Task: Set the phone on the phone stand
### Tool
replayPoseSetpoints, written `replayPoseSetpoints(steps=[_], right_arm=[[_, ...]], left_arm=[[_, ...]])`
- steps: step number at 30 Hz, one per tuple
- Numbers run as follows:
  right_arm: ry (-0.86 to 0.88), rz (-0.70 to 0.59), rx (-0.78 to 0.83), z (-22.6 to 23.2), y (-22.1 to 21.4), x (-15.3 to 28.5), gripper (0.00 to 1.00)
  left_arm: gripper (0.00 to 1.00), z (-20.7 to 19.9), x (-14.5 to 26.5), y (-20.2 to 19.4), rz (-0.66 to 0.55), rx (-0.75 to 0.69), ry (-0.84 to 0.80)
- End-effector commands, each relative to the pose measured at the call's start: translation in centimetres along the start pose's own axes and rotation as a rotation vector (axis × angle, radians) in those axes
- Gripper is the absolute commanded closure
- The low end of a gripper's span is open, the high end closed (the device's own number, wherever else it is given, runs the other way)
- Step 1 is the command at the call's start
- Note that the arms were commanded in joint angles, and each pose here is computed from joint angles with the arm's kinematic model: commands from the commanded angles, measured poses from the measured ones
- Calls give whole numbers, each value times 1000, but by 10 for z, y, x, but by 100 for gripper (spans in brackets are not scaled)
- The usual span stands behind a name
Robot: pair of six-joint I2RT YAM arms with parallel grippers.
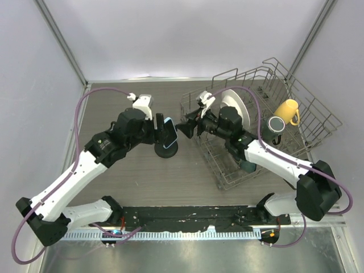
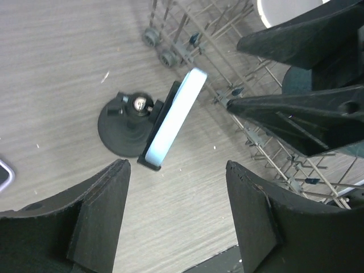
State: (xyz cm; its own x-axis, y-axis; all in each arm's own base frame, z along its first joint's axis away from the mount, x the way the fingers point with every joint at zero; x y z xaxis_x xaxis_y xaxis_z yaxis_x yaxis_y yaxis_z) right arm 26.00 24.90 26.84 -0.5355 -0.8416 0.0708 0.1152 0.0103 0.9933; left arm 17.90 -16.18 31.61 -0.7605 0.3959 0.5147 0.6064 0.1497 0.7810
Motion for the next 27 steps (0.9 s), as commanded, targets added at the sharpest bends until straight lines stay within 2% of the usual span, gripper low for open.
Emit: replayPoseSetpoints(steps=[1,4,8,13,17,25,26,27], right_arm=[[-56,-55,77,-3,13,11,30],[-66,-58,92,-3,13,15,30],[-74,-80,101,-5,15,22,30],[-71,-109,110,-5,17,30,30],[-69,-117,111,-5,18,32,30],[-78,-121,117,-7,18,35,30],[-81,-121,117,-8,18,35,30],[-84,-119,116,-8,17,35,30]], left_arm=[[30,-12,3,32,-46,-137,-74],[36,-11,-1,38,21,-183,-111],[38,-5,-12,44,95,-184,-116],[37,3,-16,48,100,-160,-137],[43,3,-23,47,133,-147,-171],[42,3,-42,43,214,-159,-157],[43,4,-43,44,218,-161,-149],[50,3,-45,43,228,-161,-146]])
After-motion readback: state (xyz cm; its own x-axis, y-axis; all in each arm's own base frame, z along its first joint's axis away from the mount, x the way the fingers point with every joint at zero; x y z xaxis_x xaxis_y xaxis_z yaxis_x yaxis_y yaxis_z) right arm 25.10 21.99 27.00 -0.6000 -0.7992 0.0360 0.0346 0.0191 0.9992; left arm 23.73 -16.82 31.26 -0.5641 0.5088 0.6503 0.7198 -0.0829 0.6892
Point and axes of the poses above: each gripper's point midway between its finger pads, its own x axis back along the fingers, its own z axis along the line the jaws close on, y = z × x, the point moved 9 cm from there along x, back along the fingers, and after that the axes turned 4 degrees about x, right-handed, at the moved point
